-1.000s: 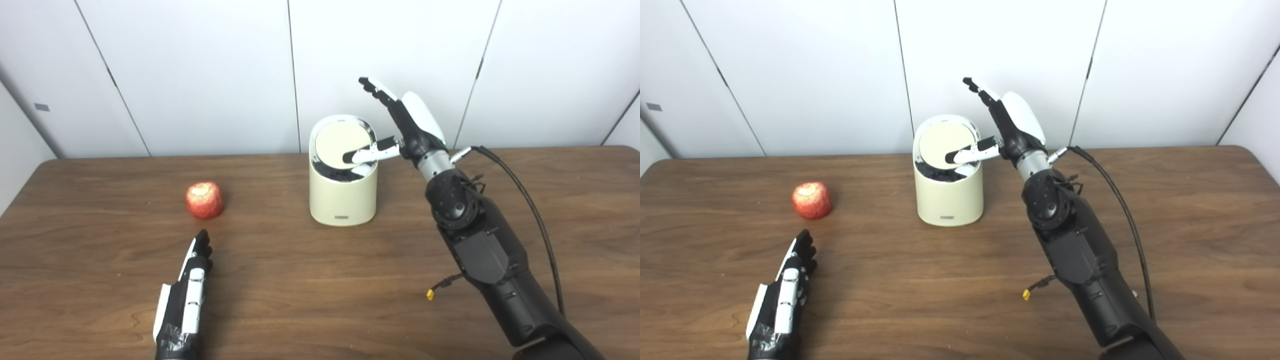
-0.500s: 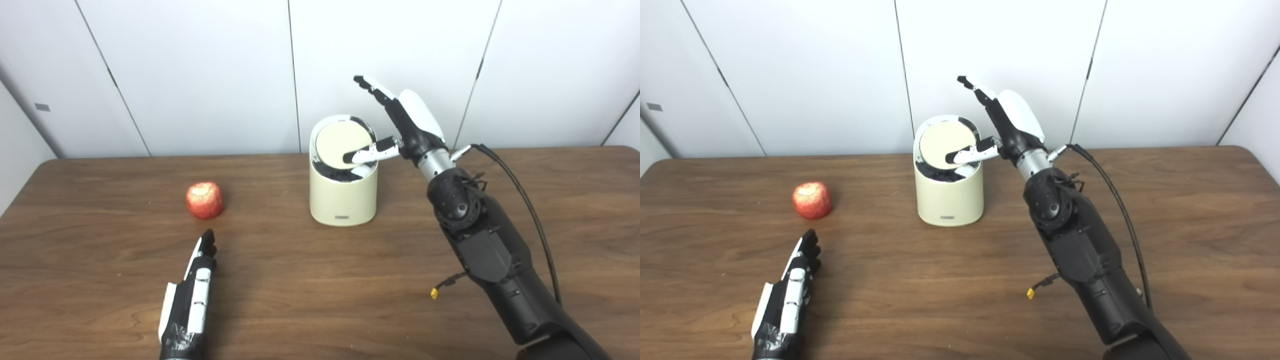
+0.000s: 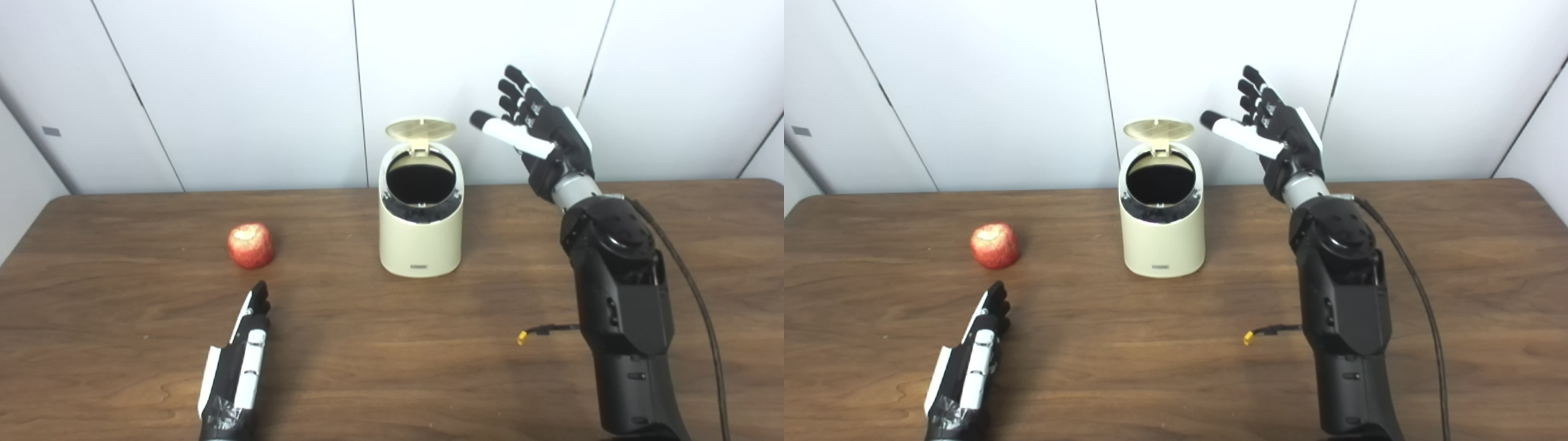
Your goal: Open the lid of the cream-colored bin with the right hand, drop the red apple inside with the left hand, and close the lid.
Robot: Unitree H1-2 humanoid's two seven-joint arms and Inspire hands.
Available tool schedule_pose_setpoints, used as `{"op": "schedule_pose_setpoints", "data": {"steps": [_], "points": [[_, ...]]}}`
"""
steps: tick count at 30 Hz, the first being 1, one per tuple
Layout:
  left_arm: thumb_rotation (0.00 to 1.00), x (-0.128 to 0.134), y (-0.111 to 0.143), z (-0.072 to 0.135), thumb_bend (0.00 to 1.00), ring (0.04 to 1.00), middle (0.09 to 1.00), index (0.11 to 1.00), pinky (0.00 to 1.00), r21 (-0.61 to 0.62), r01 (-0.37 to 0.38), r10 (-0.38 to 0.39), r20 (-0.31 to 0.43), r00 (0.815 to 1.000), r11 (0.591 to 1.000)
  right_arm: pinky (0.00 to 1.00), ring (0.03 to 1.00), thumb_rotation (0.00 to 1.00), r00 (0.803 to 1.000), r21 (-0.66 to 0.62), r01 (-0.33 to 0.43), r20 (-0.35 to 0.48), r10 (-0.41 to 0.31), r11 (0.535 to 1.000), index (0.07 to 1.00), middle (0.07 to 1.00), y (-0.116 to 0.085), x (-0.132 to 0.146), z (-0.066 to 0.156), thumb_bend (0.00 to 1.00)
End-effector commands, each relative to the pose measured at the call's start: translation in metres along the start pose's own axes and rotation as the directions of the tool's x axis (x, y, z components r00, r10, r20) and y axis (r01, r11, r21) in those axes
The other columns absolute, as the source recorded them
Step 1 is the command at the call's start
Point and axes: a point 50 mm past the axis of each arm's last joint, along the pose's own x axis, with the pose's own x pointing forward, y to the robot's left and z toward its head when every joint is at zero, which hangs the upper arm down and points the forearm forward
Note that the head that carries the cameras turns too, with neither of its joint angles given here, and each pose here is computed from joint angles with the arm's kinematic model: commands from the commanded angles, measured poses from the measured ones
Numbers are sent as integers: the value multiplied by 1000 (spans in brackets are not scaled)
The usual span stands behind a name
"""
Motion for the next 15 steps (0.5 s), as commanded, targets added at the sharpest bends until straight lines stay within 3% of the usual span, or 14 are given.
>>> {"op": "schedule_pose_setpoints", "data": {"steps": [1, 7, 12, 15], "points": [[924, -10, -2, -5, 377, 1000, 1000, 1000, 1000, -17, 1, -1, -17, 1000, 1000, 1000, 973, 218, 998, 27, -20, 63, 19, 999, 939, 956, -4, -3, 23, 597], [997, -11, -2, -2, 342, 1000, 1000, 1000, 1000, -32, -13, 13, 2, 1000, 999, 1000, 972, 165, 999, -4, 48, 0, -48, 999, 899, 936, -39, -40, 3, 544], [1000, -10, 1, -2, 348, 1000, 1000, 1000, 1000, -26, -10, 10, -1, 1000, 1000, 1000, 984, 335, 996, -55, 72, -39, -74, 996, 913, 971, -53, -69, -14, 550], [1000, -11, 2, -1, 346, 1000, 1000, 1000, 1000, -26, -13, 13, 0, 1000, 1000, 1000, 981, 374, 992, -31, 116, -38, -117, 993, 907, 963, -56, -86, -23, 556]]}}
